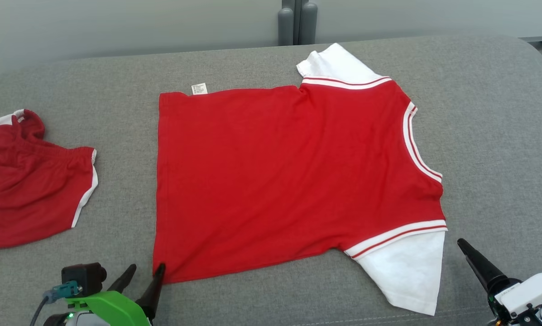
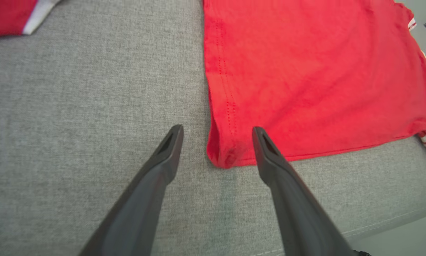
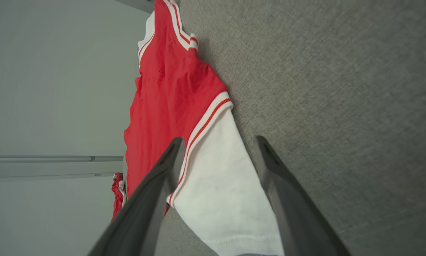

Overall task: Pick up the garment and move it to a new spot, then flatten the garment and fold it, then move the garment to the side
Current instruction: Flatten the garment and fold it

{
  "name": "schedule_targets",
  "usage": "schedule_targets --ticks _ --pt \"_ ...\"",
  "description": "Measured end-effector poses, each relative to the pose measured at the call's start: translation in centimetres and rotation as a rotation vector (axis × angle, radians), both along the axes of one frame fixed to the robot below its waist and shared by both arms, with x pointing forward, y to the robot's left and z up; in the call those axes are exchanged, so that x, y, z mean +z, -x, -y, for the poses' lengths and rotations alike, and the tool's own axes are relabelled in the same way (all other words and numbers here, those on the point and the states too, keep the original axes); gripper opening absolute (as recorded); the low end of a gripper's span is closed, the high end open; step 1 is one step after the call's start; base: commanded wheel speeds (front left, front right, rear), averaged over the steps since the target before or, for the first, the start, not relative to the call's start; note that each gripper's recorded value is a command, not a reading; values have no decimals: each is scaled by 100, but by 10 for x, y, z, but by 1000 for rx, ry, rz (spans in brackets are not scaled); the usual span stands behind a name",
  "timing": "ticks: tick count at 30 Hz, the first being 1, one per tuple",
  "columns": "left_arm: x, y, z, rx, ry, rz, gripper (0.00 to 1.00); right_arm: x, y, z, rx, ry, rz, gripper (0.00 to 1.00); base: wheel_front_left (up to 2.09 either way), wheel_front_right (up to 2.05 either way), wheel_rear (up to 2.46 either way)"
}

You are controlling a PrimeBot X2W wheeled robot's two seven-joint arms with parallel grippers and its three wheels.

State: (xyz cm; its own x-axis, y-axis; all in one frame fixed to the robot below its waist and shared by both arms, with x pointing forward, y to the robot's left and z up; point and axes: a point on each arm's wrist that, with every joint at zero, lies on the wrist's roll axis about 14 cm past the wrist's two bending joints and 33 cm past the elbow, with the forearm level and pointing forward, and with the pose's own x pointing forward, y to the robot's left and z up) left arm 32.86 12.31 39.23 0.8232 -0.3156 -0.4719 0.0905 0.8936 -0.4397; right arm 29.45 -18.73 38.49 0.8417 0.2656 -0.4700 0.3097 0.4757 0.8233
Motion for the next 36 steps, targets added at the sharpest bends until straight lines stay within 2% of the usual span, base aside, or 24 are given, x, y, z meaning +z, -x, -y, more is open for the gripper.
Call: schedule_targets --ticks 4,10,18,25,31,36 --pt "17 -12 -9 33 2 71 100 13 -12 0 -5 16 61 100 0 0 0" --pt "35 -24 -17 78 13 148 100 50 -43 4 -17 78 234 100 0 0 0" --pt "57 -35 -21 110 28 234 100 93 -67 3 -12 149 419 100 0 0 0" --pt "85 -48 -31 156 19 355 100 111 -75 11 18 280 517 100 0 0 0" --pt "93 -51 -36 185 12 404 100 122 -81 22 -5 372 563 100 0 0 0" --pt "99 -53 -42 207 4 434 100 142 -90 38 -15 568 631 100 0 0 0"
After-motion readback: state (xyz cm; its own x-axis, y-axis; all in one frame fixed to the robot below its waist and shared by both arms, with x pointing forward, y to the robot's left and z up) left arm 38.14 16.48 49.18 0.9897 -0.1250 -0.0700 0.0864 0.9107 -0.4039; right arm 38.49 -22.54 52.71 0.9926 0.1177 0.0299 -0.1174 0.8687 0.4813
